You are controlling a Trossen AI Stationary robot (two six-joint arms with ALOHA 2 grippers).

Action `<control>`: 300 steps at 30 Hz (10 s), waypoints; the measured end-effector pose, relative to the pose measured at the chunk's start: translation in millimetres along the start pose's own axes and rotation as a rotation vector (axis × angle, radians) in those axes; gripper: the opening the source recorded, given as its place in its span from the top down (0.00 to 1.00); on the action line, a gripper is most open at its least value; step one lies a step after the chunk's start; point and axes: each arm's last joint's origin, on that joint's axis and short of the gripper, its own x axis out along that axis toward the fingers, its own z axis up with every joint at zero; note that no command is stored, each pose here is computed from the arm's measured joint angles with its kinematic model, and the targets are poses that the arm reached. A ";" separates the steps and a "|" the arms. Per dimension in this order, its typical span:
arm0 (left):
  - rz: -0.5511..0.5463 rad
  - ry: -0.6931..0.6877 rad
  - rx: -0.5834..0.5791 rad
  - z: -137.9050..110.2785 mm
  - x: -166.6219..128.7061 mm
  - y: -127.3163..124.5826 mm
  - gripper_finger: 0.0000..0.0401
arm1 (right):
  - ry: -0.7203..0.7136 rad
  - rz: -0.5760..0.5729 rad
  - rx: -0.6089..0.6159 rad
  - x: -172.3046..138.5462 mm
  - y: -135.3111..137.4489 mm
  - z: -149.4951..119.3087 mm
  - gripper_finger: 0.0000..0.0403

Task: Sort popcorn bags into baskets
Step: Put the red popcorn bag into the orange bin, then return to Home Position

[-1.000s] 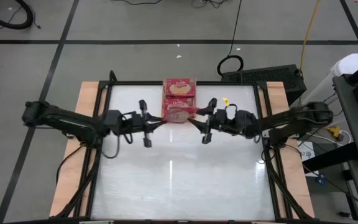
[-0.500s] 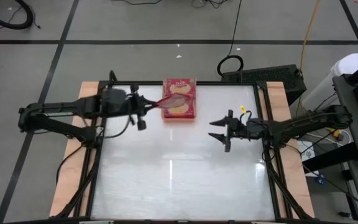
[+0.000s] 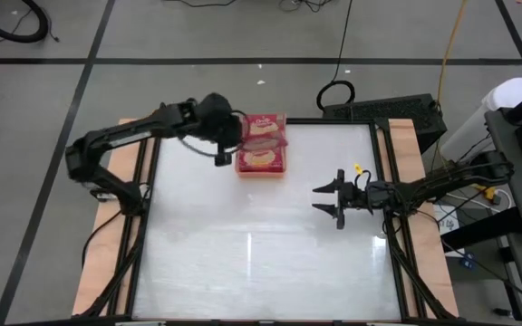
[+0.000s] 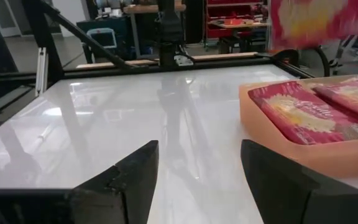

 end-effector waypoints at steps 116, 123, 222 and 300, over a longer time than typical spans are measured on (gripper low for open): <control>0.052 -0.747 -0.242 -217.6 5.3 -155.9 0.99 | -0.252 -0.092 -0.169 -57.8 -10.9 19.0 1.00; 0.055 -0.746 -0.234 -220.5 2.2 -155.3 0.97 | -0.267 -0.025 -0.185 -66.6 -12.3 16.7 1.00; -0.003 -0.837 -0.267 -234.9 -16.0 -145.6 0.95 | -0.174 -0.063 -0.271 -62.2 -31.4 9.6 1.00; 0.002 -0.839 -0.250 -234.8 -16.0 -145.6 0.95 | -0.174 -0.062 -0.271 -62.2 -31.4 9.6 1.00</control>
